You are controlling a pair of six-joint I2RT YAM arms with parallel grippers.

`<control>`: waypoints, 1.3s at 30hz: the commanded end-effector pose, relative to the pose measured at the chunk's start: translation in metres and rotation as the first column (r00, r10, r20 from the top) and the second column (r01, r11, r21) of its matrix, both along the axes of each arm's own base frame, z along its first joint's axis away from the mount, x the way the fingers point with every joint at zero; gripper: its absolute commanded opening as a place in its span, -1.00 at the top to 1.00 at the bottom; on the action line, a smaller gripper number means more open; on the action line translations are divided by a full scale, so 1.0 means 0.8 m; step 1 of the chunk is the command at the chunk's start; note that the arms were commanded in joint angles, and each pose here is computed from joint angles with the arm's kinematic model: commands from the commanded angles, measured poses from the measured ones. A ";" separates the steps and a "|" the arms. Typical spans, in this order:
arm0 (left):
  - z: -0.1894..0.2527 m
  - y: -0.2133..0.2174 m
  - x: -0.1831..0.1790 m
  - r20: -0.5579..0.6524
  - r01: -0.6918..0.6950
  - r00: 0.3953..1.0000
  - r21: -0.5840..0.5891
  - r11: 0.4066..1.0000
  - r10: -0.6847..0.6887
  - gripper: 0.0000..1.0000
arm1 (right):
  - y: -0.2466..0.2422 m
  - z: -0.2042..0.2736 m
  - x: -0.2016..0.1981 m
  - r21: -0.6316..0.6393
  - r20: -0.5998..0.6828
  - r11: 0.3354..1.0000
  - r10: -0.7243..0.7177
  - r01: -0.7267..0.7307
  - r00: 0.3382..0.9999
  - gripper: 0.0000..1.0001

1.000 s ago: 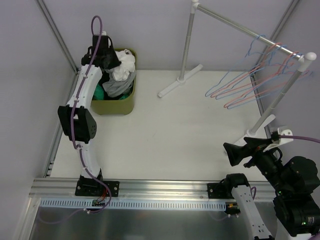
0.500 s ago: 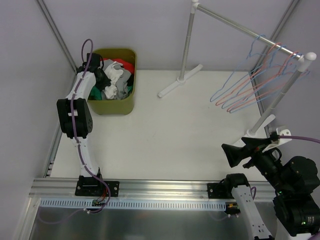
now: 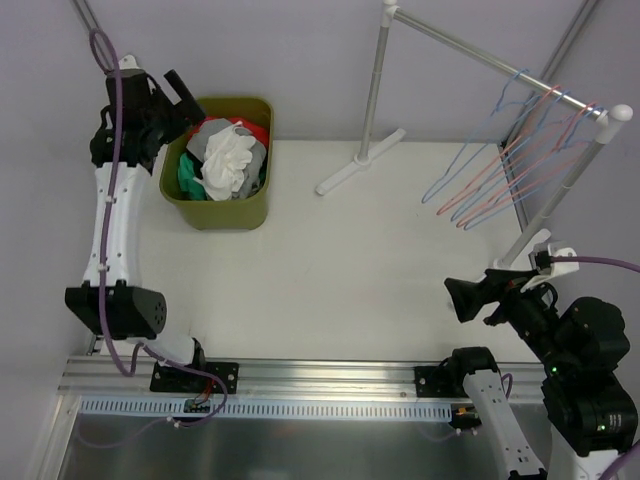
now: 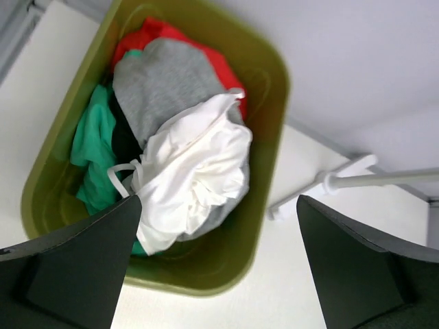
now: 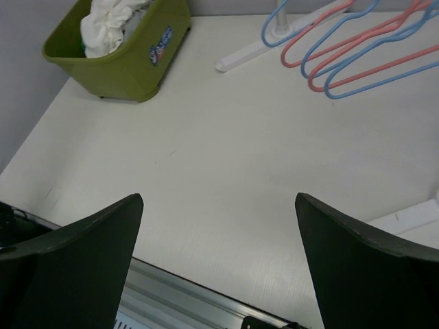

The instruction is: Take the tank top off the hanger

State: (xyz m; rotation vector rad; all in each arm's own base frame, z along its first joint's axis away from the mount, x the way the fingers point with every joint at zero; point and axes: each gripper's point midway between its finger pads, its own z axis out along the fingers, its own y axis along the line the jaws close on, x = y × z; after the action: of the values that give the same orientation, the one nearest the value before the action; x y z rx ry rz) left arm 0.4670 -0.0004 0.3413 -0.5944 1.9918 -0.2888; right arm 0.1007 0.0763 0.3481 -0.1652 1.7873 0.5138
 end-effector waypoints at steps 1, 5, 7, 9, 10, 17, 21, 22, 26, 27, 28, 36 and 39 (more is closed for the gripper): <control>0.065 -0.010 -0.063 0.096 0.061 0.993 0.034 0.998 -0.064 -0.97 | -0.029 0.006 0.037 -0.048 0.006 0.988 -0.144 0.144 0.990 -0.99; 0.070 -0.026 -0.159 0.126 0.124 0.983 0.079 0.989 -0.133 -0.98 | -0.060 -0.008 0.066 -0.135 -0.040 0.952 -0.281 0.274 0.959 -0.99; 0.063 -0.029 -0.215 0.159 0.139 0.975 0.113 0.984 -0.156 -0.97 | -0.072 -0.018 0.082 -0.200 -0.069 0.932 -0.323 0.304 0.944 -0.99; 0.041 -0.024 -0.263 0.162 0.139 0.973 0.166 0.976 -0.166 -0.97 | -0.080 -0.022 0.090 -0.230 -0.082 0.916 -0.355 0.329 0.931 -0.99; 0.034 -0.022 -0.277 0.168 0.140 0.971 0.186 0.973 -0.172 -0.97 | -0.082 -0.024 0.092 -0.235 -0.088 0.911 -0.366 0.338 0.926 -0.99; -0.023 -0.041 -0.346 0.162 0.249 0.944 0.215 0.944 -0.286 -0.97 | -0.087 -0.054 0.098 -0.252 -0.141 0.899 -0.402 0.360 0.905 -0.99; -0.061 -0.054 -0.364 0.136 0.314 0.930 0.192 0.930 -0.342 -0.97 | -0.086 -0.061 0.079 -0.236 -0.115 0.907 -0.383 0.349 0.917 -0.99; -0.067 -0.055 -0.366 0.130 0.316 0.930 0.190 0.930 -0.343 -0.97 | -0.087 -0.066 0.076 -0.242 -0.113 0.905 -0.385 0.350 0.916 -0.99; -0.092 -0.049 -0.374 0.108 0.299 0.940 0.197 0.934 -0.324 -0.97 | -0.088 -0.070 0.061 -0.240 -0.082 0.907 -0.374 0.346 0.924 -0.99; -0.087 -0.049 -0.377 0.125 0.299 0.936 0.205 0.932 -0.328 -0.97 | -0.086 -0.070 0.059 -0.237 -0.078 0.911 -0.364 0.337 0.928 -0.99; -0.087 -0.048 -0.378 0.129 0.294 0.937 0.207 0.933 -0.324 -0.97 | -0.085 -0.069 0.056 -0.233 -0.070 0.914 -0.358 0.333 0.931 -0.99; -0.090 -0.058 -0.378 0.118 0.338 0.924 0.196 0.921 -0.364 -0.97 | -0.094 -0.071 0.057 -0.268 -0.054 0.898 -0.377 0.350 0.925 -0.99; -0.090 -0.057 -0.378 0.120 0.327 0.928 0.191 0.926 -0.353 -0.97 | -0.092 -0.072 0.059 -0.266 -0.059 0.901 -0.371 0.343 0.927 -0.99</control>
State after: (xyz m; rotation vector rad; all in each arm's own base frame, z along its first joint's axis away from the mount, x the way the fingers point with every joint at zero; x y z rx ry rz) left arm 0.1634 -0.0424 0.2664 -0.1348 1.9518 -0.3476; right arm 0.1440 0.0061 0.2881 0.0266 1.9426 0.0580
